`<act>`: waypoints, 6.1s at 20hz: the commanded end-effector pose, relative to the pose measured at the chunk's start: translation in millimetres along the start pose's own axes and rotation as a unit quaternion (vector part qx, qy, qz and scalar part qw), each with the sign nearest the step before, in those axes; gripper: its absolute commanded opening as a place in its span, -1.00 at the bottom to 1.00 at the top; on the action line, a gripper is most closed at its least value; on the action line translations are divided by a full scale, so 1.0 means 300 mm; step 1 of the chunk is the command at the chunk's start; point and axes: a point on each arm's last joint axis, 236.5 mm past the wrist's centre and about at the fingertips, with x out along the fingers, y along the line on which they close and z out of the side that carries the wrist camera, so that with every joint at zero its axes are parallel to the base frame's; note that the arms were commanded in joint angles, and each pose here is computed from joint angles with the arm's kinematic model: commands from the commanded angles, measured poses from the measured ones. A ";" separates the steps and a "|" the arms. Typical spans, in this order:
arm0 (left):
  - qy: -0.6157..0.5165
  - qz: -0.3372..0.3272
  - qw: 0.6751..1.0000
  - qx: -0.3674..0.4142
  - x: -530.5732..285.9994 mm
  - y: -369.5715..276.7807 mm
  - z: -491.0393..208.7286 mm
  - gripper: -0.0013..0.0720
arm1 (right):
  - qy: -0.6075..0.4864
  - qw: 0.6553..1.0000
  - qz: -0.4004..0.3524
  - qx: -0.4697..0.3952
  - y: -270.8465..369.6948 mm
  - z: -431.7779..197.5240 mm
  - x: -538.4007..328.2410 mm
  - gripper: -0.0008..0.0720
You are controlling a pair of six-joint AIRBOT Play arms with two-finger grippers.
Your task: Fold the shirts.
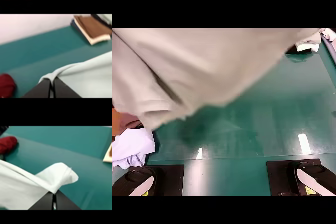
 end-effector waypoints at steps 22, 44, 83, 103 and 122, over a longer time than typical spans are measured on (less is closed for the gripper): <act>0.314 -0.005 0.918 -0.241 0.609 0.237 -1.045 0.72 | 0.222 0.970 -0.030 0.098 -0.177 -0.589 0.328 -0.94; 0.267 -0.192 0.882 -0.338 0.797 0.064 -1.004 -0.90 | 0.190 0.977 -0.032 0.093 -0.178 -0.527 0.326 -0.94; -0.317 -0.005 0.948 0.039 -0.664 -0.135 0.458 -0.90 | -0.149 0.971 -0.184 -0.026 -0.085 0.171 -0.561 -0.94; 0.292 -0.048 0.934 -0.200 0.860 0.211 -0.825 0.66 | 0.275 0.945 -0.105 0.146 -0.632 -0.475 0.638 0.06; 0.479 -0.030 0.811 -0.335 0.219 -0.074 -1.632 0.67 | 0.268 0.953 0.009 0.142 -0.253 -0.669 0.408 0.05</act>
